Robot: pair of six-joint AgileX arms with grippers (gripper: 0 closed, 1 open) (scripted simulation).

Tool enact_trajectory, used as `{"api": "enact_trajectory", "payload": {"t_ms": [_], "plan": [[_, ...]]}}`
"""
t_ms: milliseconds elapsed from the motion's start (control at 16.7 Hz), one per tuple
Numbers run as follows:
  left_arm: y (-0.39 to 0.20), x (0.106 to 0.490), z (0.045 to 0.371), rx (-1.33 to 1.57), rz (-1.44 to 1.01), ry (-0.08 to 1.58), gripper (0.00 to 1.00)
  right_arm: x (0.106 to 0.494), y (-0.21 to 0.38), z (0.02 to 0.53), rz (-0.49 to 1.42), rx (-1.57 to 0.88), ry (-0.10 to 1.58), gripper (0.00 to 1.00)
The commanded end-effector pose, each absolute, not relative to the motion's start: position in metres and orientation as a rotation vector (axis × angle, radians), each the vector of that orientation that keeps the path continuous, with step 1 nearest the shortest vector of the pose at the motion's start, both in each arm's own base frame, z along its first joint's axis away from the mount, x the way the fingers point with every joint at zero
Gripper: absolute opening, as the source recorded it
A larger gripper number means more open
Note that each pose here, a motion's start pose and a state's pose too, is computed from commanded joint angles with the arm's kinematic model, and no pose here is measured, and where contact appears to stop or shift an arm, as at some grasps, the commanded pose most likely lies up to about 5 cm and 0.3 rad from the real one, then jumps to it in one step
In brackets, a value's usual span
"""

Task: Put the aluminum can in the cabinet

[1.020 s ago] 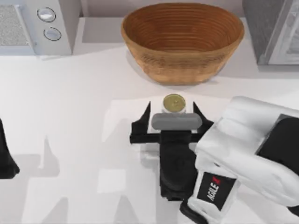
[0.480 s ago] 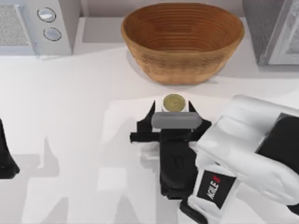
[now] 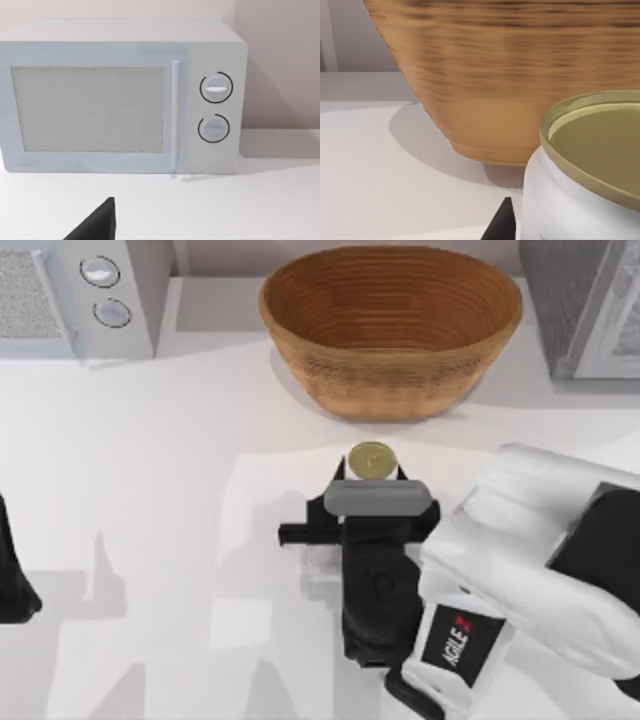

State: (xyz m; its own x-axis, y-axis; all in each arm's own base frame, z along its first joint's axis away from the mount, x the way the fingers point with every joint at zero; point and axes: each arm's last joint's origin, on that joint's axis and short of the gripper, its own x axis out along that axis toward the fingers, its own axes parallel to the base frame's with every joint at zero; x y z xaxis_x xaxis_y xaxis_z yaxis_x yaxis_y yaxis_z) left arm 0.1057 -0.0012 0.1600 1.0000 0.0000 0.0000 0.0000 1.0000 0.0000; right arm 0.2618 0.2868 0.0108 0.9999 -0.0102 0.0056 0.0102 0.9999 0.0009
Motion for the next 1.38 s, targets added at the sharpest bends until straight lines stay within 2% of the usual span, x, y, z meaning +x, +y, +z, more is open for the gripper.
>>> {"api": "enact_trajectory", "payload": {"t_ms": [720,1200,1380], "plan": [[-0.001,0.106,0.160,0.000,0.000,0.000,1.00,0.263,0.289,0.021,-0.009,-0.001,-0.004,0.00],[-0.001,0.106,0.160,0.000,0.000,0.000,1.00,0.265,0.290,0.140,-0.010,0.003,-0.008,0.00],[-0.001,0.106,0.160,0.000,0.000,0.000,1.00,0.261,0.287,0.160,-0.009,0.002,-0.006,0.00]]}}
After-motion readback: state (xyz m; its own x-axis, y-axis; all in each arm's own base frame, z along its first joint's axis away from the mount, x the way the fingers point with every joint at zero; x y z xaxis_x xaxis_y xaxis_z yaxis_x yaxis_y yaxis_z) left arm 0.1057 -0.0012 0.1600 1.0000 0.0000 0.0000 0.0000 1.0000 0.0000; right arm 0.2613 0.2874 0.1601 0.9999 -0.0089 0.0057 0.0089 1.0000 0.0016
